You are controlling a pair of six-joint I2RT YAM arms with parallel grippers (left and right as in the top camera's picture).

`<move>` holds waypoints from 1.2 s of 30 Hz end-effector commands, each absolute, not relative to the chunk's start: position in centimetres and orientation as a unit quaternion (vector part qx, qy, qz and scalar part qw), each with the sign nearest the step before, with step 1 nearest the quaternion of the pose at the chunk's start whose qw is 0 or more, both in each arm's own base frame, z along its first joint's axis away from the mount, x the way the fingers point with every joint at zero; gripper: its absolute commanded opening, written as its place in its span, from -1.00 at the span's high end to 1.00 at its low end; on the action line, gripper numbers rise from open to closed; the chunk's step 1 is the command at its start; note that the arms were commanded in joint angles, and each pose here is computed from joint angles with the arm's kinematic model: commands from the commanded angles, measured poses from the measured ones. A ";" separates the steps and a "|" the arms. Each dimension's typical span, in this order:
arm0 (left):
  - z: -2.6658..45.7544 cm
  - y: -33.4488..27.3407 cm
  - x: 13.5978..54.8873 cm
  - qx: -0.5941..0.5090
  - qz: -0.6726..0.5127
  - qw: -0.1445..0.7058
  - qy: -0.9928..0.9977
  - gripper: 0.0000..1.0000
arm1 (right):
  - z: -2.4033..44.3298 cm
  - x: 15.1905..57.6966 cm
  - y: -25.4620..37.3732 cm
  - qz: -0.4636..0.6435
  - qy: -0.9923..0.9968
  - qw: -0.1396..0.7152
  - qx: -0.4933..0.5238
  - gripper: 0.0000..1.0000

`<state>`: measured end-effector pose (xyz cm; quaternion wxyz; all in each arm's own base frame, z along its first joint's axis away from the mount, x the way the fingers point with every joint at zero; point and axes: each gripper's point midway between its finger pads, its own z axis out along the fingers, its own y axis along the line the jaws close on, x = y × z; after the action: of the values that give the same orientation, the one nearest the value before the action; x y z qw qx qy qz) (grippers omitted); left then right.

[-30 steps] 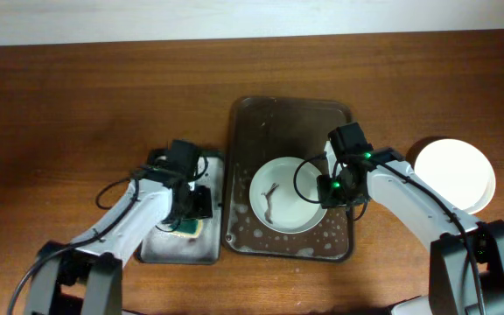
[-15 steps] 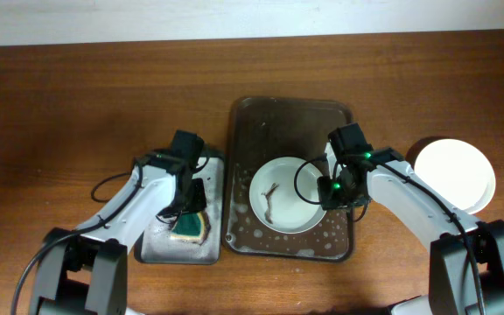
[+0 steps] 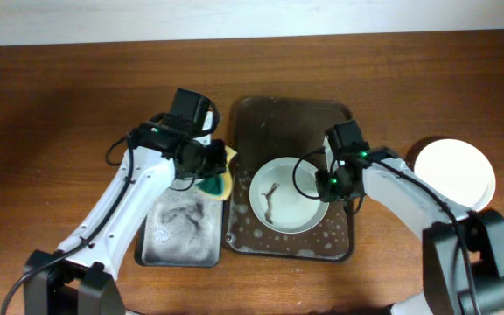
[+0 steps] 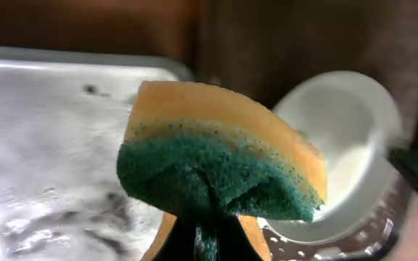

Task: Clean dirty plates on tray and stack at the side
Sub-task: 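Grasp the sponge with the left gripper and scrub the back plate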

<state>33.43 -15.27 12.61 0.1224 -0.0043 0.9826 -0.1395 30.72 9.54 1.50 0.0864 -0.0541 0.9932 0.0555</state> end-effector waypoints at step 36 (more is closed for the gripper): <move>-0.9 -35.6 27.6 0.069 -0.191 -0.024 0.979 0.96 | -0.4 30.3 8.7 0.068 0.995 0.046 0.059 0.92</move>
<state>30.63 -33.79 1.22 0.0409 0.0609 0.9840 -0.1622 30.71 8.93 0.51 0.0546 0.0676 0.9927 0.0841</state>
